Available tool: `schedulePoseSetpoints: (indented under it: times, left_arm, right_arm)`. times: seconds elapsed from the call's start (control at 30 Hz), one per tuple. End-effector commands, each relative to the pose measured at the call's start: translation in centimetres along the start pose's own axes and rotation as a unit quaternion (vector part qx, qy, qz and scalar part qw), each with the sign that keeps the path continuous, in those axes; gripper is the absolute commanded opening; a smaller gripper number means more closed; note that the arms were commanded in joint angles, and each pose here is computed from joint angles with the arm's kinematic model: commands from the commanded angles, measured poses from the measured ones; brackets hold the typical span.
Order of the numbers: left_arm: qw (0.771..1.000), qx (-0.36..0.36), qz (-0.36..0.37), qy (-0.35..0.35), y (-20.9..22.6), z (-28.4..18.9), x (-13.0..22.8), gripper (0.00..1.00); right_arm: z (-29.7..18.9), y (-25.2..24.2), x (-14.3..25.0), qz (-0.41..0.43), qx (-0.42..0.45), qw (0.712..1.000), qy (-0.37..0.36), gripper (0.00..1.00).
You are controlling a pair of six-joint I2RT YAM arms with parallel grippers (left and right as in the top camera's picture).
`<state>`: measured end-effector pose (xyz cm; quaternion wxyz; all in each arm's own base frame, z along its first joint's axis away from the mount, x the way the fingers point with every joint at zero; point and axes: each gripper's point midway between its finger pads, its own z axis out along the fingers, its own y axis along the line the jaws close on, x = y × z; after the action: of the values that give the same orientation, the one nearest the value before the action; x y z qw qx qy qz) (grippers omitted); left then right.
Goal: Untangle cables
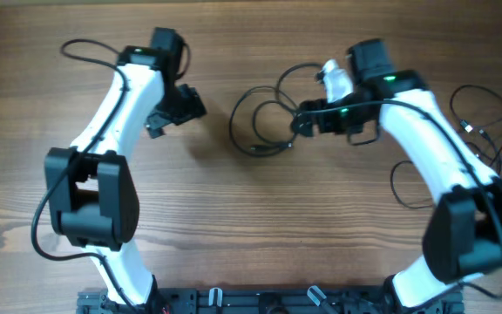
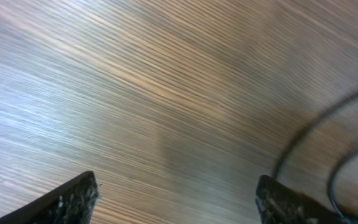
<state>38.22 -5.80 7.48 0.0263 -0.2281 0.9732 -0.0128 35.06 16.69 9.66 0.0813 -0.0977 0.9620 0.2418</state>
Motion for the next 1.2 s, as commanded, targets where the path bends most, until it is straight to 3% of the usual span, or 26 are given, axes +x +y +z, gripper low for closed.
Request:
schedulePoseSetpoints:
  times: [0.0,0.07,0.17,0.3,0.47,0.6,0.77,0.87,0.93,1.0,1.13,1.17]
  left_arm:
    - [0.999,-0.011,-0.032,0.002,2.0,-0.1,-0.8,0.86]
    - [0.999,-0.011,-0.037,0.002,2.3,-0.1,-0.9,0.86]
    - [0.999,-0.011,-0.035,0.003,2.2,-0.1,-0.9,0.86]
    - [0.999,-0.011,-0.035,0.003,2.2,-0.1,-0.8,0.86]
    - [0.999,-0.011,-0.035,0.003,2.2,-0.1,-0.8,0.86]
    - [0.999,-0.013,-0.035,0.006,2.3,-0.1,-0.7,0.86]
    - [0.999,-0.015,-0.035,0.008,2.3,-0.1,-0.6,0.85]
    - [0.999,-0.015,-0.035,0.008,2.3,-0.1,-0.6,0.85]
    - [0.999,-0.014,-0.036,0.007,2.3,-0.1,-0.6,0.85]
    - [0.999,-0.008,-0.036,0.011,2.1,-0.1,-0.5,0.86]
    - [0.999,-0.006,-0.036,0.012,2.0,-0.1,-0.5,0.85]
    - [0.999,-0.007,-0.036,0.012,2.1,-0.1,-0.5,0.85]
  right_arm:
    - [5.2,0.3,1.8,0.097,0.014,0.993,0.059,0.94]
    - [7.9,0.1,2.3,0.139,0.019,0.987,0.077,0.91]
    - [10.3,-0.6,1.6,0.167,0.019,0.983,0.07,0.78]
    - [11.0,-1.1,-0.7,0.2,0.026,0.979,0.02,0.54]
    - [11.2,-1.0,-0.7,0.226,0.03,0.973,0.019,0.22]
    - [11.4,-1.0,-0.3,0.227,0.047,0.973,0.018,0.04]
    - [9.3,1.4,-1.2,0.128,-0.013,0.992,0.014,0.04]
    - [4.9,4.0,-3.1,0.051,-0.039,0.997,-0.041,0.04]
    - [1.7,3.9,-4.9,0.038,0.001,0.994,-0.104,0.05]
    - [1.3,2.0,-5.7,0.041,0.059,0.989,-0.131,0.19]
    - [4.4,-0.4,-4.0,0.051,0.093,0.991,-0.08,0.2]
    - [4.9,-0.8,-3.6,0.057,0.096,0.991,-0.069,0.27]
